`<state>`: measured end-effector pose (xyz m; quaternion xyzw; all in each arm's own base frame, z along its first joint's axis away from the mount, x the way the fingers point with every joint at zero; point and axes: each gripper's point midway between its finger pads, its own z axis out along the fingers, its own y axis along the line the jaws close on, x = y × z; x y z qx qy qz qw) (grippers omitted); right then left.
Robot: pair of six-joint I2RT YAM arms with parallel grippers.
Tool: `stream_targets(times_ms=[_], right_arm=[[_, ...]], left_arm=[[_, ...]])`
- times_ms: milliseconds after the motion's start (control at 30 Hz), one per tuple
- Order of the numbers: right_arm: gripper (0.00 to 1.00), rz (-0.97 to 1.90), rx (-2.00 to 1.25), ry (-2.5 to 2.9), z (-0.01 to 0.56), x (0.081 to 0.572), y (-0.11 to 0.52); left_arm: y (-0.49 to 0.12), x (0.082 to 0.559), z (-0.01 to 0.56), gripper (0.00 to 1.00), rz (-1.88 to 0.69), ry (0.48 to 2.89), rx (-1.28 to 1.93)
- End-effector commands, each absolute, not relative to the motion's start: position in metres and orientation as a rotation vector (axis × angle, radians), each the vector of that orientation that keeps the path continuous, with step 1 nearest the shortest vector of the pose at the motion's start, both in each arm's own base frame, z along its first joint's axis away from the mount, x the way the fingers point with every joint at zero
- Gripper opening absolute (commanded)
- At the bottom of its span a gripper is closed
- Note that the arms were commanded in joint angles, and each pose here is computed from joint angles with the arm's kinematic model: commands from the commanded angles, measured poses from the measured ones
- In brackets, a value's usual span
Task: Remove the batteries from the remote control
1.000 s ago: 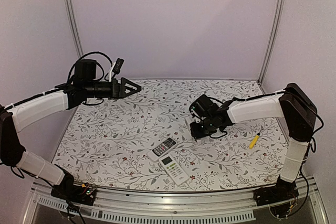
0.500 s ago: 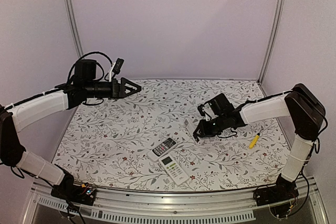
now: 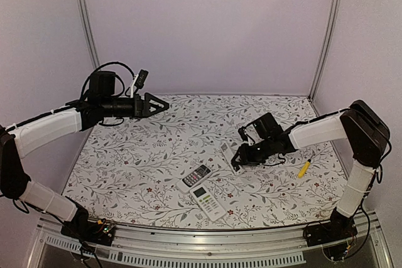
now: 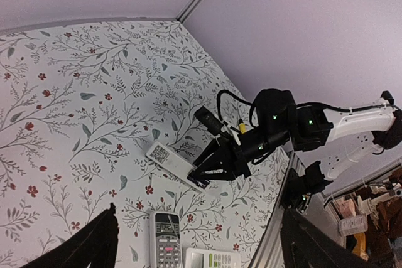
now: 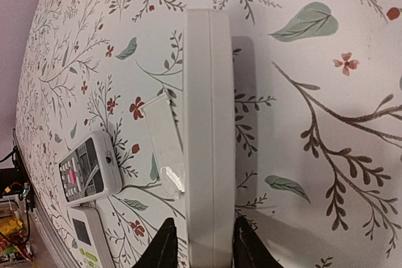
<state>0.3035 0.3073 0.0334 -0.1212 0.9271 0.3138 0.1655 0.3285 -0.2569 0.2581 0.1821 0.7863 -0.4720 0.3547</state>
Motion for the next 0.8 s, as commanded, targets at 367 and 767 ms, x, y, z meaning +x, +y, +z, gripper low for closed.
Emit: stream_targets(times_ms=[367, 767], right_arm=[[0.50, 0.632, -0.331, 2.619, 0.045, 0.314, 0.275], [0.75, 0.341, -0.390, 2.561, 0.061, 0.310, 0.290]], left_arm=[[-0.255, 0.330, 0.256, 0.89, -1.219, 2.046, 0.464], [-0.255, 0.330, 0.255, 0.89, -1.216, 2.049, 0.459]])
